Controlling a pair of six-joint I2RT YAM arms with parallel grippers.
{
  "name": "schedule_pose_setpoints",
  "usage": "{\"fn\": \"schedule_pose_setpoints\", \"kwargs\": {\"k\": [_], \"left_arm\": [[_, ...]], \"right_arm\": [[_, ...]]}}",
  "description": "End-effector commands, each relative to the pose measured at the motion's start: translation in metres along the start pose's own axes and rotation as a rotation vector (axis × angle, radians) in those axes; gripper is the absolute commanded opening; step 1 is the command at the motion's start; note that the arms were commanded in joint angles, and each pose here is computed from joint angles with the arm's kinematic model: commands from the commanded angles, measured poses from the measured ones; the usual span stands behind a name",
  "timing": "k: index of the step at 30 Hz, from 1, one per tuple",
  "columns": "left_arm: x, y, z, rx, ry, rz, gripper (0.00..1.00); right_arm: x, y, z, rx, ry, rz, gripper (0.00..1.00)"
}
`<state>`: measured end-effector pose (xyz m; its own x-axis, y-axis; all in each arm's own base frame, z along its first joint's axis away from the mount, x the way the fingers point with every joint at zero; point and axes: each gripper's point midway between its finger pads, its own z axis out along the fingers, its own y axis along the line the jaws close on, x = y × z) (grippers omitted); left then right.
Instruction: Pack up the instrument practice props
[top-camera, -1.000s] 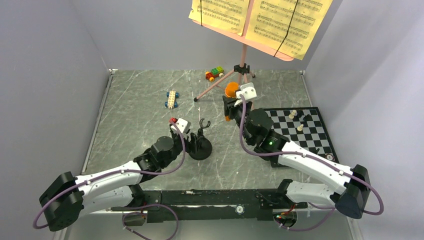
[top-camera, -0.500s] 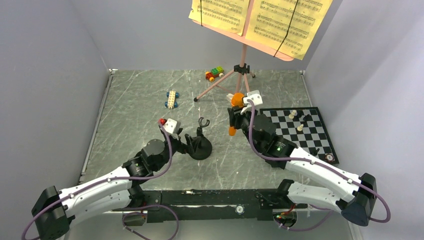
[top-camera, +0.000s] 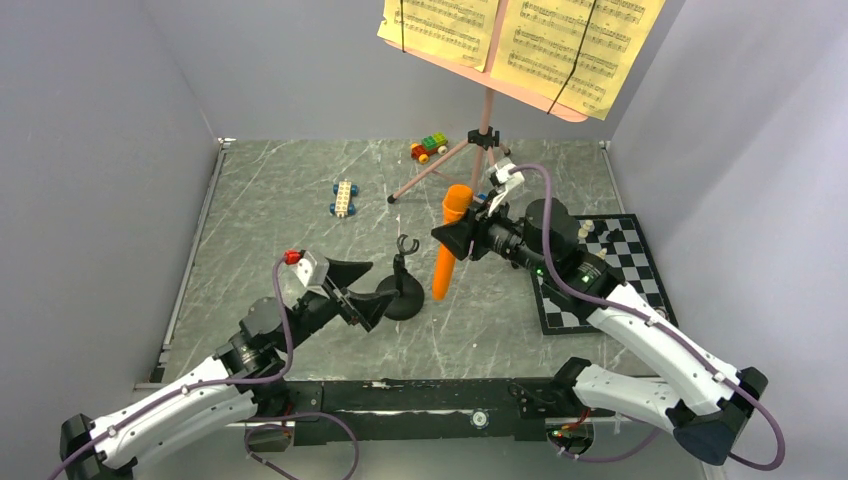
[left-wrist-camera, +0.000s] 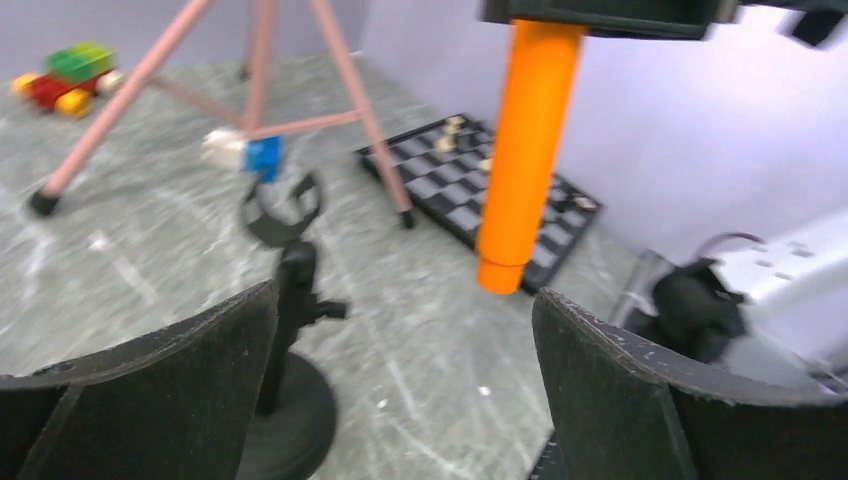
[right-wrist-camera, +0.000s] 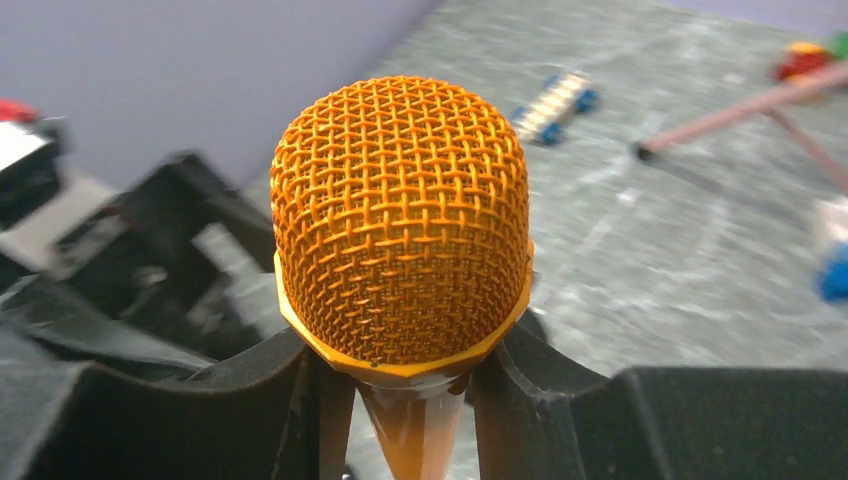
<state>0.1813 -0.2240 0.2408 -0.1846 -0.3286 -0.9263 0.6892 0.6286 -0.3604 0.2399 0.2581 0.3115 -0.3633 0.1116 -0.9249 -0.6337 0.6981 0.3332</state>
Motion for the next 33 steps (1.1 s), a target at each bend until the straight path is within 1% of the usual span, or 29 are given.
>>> {"fn": "schedule_pose_setpoints", "kwargs": {"k": [1, 4, 9, 14, 15, 17, 19, 20, 22, 23, 24, 25, 26, 27, 28, 29, 30, 32, 33], "left_arm": [[-0.055, -0.08, -0.007, 0.393, -0.107, 0.028, 0.99], [-0.064, -0.101, 0.0, 0.489, -0.092, 0.04, 0.99], [-0.074, -0.117, 0.016, 0.555, -0.081, 0.053, 0.99], [-0.056, -0.118, 0.04, 0.556, 0.009, 0.039, 0.99], [-0.049, -0.116, 0.045, 0.546, 0.029, 0.03, 0.99], [-0.042, -0.113, 0.047, 0.544, 0.041, 0.02, 0.9], [-0.04, -0.114, 0.045, 0.556, 0.036, 0.012, 0.77], [-0.039, -0.113, 0.043, 0.557, 0.035, 0.011, 0.7], [-0.038, -0.111, 0.041, 0.546, 0.033, 0.011, 0.51], [-0.038, -0.109, 0.04, 0.537, 0.031, 0.012, 0.38], [-0.039, -0.107, 0.039, 0.528, 0.028, 0.012, 0.23], [-0.039, -0.105, 0.038, 0.517, 0.027, 0.014, 0.14], [-0.04, -0.102, 0.036, 0.502, 0.025, 0.016, 0.03], [-0.04, -0.099, 0.035, 0.482, 0.025, 0.017, 0.0], [-0.04, -0.094, 0.034, 0.455, 0.027, 0.02, 0.0], [-0.042, -0.087, 0.033, 0.415, 0.024, 0.023, 0.0], [-0.043, -0.077, 0.032, 0.354, 0.024, 0.027, 0.0], [-0.046, -0.048, 0.029, 0.204, 0.027, 0.02, 0.0], [-0.046, -0.027, 0.025, 0.118, 0.032, 0.017, 0.0]], "right_arm": [[-0.032, 0.081, -0.023, -0.398, -0.004, 0.071, 0.0], [-0.04, 0.1, -0.026, -0.494, -0.013, 0.08, 0.0], [-0.034, 0.114, -0.018, -0.531, 0.009, 0.068, 0.0], [-0.023, 0.132, -0.012, -0.578, 0.037, 0.077, 0.0], [-0.026, 0.136, -0.012, -0.591, 0.025, 0.077, 0.0], [-0.028, 0.141, -0.014, -0.611, 0.015, 0.078, 0.0], [-0.029, 0.142, -0.015, -0.613, 0.009, 0.081, 0.0], [-0.031, 0.142, -0.016, -0.612, 0.005, 0.082, 0.0], [-0.032, 0.141, -0.016, -0.607, -0.001, 0.085, 0.0], [-0.033, 0.14, -0.016, -0.601, -0.003, 0.087, 0.04], [-0.033, 0.14, -0.016, -0.6, -0.003, 0.087, 0.18], [-0.034, 0.14, -0.016, -0.597, -0.006, 0.086, 0.31], [-0.035, 0.139, -0.015, -0.584, -0.007, 0.086, 0.52], [-0.036, 0.137, -0.015, -0.571, -0.007, 0.087, 0.67], [-0.038, 0.134, -0.014, -0.55, -0.016, 0.086, 0.81], [-0.036, 0.127, -0.012, -0.509, -0.01, 0.083, 0.91], [-0.037, 0.118, -0.01, -0.461, -0.016, 0.076, 0.98], [-0.036, 0.093, -0.006, -0.356, -0.021, 0.068, 1.0], [-0.036, 0.079, -0.005, -0.307, -0.028, 0.069, 1.0]]}}
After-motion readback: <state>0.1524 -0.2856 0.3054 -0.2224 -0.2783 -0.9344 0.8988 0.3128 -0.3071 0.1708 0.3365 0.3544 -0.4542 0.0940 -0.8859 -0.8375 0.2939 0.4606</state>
